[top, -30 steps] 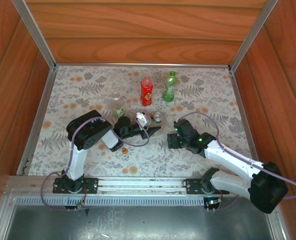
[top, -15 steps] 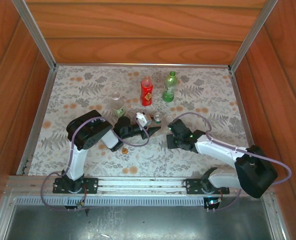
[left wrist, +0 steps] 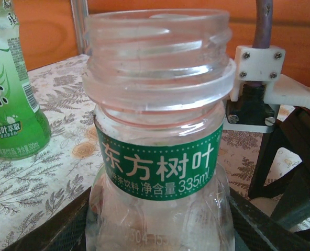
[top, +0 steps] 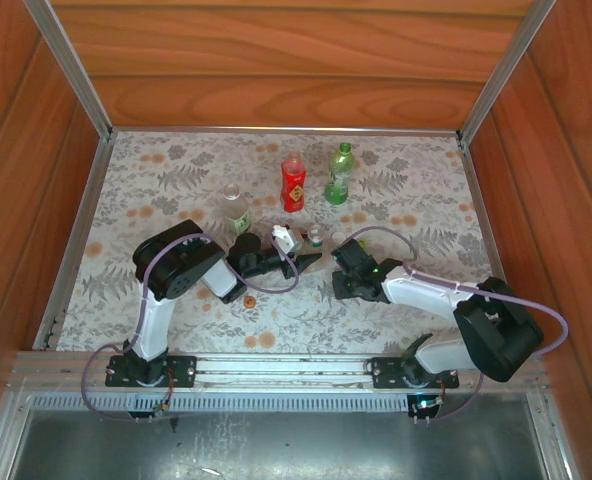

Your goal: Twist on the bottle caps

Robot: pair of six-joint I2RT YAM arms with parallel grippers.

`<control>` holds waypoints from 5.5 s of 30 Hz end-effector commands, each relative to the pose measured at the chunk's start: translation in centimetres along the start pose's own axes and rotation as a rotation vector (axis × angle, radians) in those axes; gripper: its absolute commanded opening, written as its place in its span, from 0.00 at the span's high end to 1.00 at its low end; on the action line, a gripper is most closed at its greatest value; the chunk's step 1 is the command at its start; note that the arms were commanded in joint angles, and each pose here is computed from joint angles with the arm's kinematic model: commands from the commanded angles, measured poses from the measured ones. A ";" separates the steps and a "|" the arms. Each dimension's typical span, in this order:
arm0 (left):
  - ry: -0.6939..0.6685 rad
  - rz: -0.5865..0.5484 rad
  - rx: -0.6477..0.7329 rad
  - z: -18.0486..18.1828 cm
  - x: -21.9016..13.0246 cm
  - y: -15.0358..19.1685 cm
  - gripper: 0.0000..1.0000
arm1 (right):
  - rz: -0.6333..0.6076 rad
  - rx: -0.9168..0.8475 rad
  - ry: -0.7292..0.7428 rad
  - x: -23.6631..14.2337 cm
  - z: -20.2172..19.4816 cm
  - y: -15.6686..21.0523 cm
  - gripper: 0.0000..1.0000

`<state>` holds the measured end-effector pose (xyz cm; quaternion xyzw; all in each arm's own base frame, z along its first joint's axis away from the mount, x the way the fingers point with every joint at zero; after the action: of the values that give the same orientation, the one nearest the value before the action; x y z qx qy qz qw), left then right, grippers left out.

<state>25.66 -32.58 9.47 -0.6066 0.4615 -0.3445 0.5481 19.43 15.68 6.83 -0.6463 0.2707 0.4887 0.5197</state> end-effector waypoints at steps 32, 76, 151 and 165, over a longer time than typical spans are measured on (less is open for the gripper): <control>0.003 0.012 0.002 0.0 -0.3 0.3 0.44 | 0.059 -0.013 0.003 -0.6 -0.1 1.2 0.44; 0.006 0.023 0.012 -0.2 -0.4 0.7 0.44 | -0.080 -0.179 -0.068 -12.7 1.7 -7.0 0.54; 0.047 0.032 0.028 -0.7 0.0 1.1 0.44 | 0.045 -0.277 -0.079 -11.1 5.3 -14.2 0.58; 0.051 0.033 0.032 -0.8 0.0 1.1 0.44 | 0.064 -0.269 -0.063 -11.0 5.3 -14.5 0.57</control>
<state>25.10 -32.70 9.40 -0.5896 0.4649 -0.3612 0.5529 25.83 23.41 22.69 -0.6848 0.1948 0.5591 0.4249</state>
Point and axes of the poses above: each hand's point on the last joint's axis, 136 mm out from that joint toward the fingers, its own x axis out along the fingers, its own z axis along the line the jaws close on, y = z × x, the point moved 6 cm from there along -x, back along the fingers, and after that the axes turned 7 degrees about -x, right-handed, at the moved point
